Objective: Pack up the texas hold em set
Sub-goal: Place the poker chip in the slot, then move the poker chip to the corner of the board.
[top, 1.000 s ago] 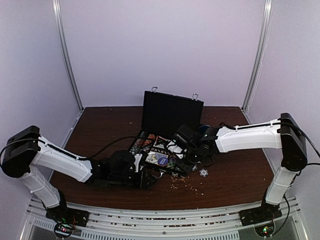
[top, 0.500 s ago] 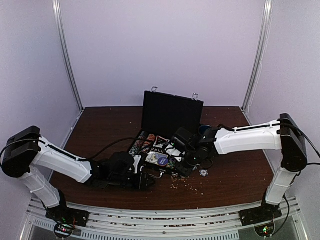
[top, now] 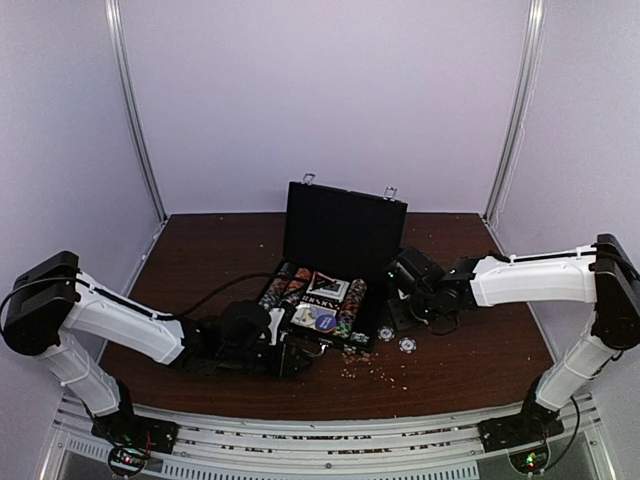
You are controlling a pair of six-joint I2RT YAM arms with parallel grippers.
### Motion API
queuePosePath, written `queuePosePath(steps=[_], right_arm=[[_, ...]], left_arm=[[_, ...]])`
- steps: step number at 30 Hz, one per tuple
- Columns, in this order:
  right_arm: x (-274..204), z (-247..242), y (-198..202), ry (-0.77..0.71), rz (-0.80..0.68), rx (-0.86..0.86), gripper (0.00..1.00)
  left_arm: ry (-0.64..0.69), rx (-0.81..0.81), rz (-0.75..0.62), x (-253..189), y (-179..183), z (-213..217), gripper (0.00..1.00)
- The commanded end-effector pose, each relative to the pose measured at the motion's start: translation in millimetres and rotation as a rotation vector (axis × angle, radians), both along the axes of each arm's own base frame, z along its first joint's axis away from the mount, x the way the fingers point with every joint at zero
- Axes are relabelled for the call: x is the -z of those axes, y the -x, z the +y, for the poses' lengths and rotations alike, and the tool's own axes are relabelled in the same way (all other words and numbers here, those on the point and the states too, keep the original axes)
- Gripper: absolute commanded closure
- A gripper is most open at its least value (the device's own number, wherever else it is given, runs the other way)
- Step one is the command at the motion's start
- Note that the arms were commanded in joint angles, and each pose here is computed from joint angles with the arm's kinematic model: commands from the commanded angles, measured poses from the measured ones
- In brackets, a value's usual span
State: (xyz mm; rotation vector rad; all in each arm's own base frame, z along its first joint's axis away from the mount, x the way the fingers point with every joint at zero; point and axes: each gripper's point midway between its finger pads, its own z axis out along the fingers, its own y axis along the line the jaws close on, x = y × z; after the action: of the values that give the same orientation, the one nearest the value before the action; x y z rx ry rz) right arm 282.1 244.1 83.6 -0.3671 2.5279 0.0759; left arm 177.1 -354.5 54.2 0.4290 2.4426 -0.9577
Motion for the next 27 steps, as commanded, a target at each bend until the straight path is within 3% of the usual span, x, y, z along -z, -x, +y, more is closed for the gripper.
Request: queuePosePath(steps=[1, 18, 27], right_arm=[[19, -27, -7, 0.01, 0.026, 0.191, 0.54], [76, -25, 23, -0.012, 0.218, 0.226, 0.53], [84, -27, 43, 0.047, 0.249, 0.196, 0.62]], left_arm=[[0.02, 0.001, -0.039, -11, -9, -9, 0.5], [0.024, 0.02, -0.024, -5, -10, -21, 0.46], [0.026, 0.026, -0.019, -5, -9, -21, 0.46]])
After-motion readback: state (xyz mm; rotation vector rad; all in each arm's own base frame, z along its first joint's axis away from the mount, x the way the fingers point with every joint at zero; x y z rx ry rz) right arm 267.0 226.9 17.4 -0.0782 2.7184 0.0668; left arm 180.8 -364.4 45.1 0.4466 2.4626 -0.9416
